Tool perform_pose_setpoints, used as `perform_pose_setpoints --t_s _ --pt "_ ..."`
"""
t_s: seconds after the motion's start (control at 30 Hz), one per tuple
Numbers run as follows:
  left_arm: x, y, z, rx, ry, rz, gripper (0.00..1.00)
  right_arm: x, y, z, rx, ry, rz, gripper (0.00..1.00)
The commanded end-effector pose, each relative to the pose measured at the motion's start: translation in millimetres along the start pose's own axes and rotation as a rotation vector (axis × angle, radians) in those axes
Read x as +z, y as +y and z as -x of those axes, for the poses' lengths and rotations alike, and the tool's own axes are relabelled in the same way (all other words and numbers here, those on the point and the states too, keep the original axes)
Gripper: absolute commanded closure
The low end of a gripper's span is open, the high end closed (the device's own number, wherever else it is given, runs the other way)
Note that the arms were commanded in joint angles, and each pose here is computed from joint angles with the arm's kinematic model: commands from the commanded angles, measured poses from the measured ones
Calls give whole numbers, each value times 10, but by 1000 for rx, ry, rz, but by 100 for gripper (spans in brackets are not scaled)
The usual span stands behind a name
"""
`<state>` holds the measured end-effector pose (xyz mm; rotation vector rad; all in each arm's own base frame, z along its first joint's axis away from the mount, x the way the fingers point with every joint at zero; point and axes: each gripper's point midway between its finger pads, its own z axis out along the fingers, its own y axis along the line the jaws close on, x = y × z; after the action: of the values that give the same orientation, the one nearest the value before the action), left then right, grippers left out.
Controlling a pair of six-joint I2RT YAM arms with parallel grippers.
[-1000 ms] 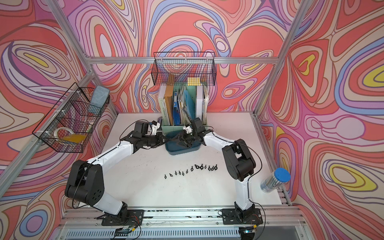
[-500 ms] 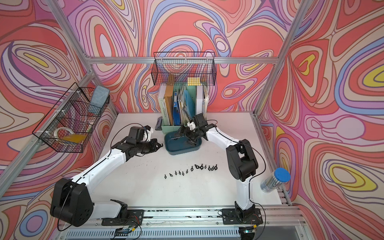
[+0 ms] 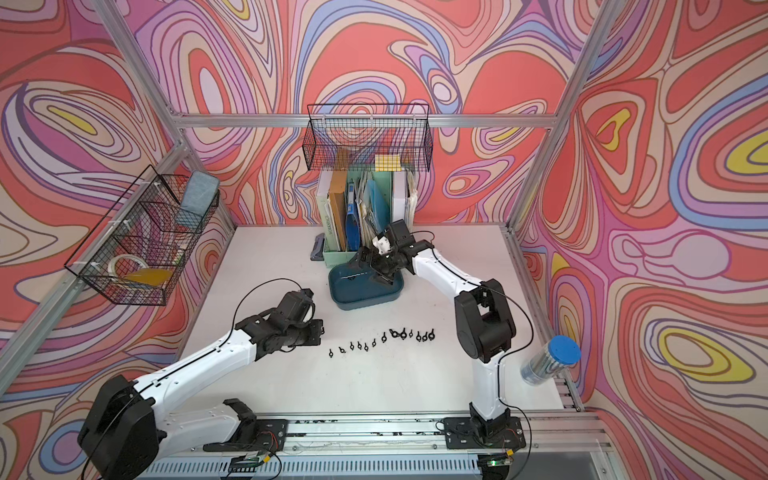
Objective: Take out the wing nut from the storage box
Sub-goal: Place the wing nut at the center of the board.
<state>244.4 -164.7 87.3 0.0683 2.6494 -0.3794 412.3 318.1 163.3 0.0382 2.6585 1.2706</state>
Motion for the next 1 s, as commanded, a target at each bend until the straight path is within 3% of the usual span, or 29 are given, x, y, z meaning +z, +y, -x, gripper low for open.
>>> perform_pose_setpoints --t_s 0.0,0.4,0.77,0.97 --pt "39 119 -178 1 4 92 96 97 -69 -31 3 38 -9 2" --pt "227 134 -455 23 52 109 95 93 -70 -51 23 43 -5 2" --pt "339 172 -440 58 46 153 94 94 -81 -70 33 44 -4 2" --pt "348 152 -467 66 51 149 85 86 -89 -78 31 45 -10 2"
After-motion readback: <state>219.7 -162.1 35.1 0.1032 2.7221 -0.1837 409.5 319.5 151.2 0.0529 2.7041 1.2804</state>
